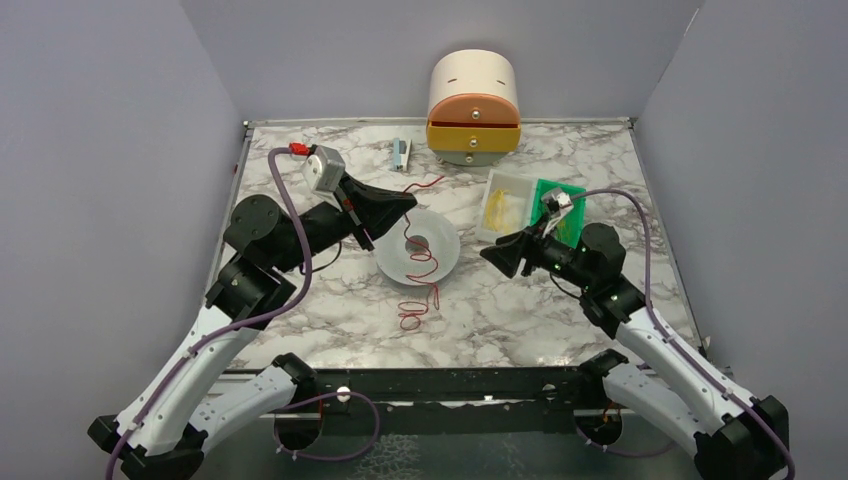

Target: Wrap the cables

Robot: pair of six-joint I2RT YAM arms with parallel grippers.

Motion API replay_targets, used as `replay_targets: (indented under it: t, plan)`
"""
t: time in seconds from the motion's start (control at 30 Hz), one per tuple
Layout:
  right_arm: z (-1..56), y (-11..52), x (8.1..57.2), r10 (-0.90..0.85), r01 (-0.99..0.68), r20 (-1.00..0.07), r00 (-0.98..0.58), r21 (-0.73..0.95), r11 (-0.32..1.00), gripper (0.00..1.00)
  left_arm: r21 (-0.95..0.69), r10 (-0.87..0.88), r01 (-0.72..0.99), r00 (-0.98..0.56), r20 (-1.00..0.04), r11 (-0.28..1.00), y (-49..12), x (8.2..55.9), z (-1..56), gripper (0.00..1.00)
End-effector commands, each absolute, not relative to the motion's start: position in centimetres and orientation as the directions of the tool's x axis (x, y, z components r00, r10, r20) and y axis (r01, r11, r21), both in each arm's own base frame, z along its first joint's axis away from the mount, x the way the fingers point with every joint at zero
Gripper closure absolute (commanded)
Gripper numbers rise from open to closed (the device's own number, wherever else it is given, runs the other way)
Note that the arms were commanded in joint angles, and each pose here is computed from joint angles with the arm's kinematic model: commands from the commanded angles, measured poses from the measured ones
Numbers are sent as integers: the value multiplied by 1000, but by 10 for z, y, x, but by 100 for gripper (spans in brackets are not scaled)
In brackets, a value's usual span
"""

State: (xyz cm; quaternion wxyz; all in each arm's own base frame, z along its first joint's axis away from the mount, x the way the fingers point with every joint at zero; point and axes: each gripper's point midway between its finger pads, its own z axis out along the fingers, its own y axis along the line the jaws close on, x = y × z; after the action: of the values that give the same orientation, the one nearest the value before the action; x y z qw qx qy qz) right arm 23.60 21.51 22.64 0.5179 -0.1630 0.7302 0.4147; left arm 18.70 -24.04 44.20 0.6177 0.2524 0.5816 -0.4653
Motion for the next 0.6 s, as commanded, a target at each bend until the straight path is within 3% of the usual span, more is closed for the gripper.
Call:
replay_targets:
  t: [0.0, 0.57]
  plan:
    - [259, 237, 218, 173, -796, -911, -374, 411, 445, 36, -205, -287, 853, -68, -955, 480, -233, 189, 456, 100]
    - [287, 258, 186, 150, -890, -910, -386, 410, 198, 24, -237, -324, 892, -110, -940, 384, -246, 181, 471, 100]
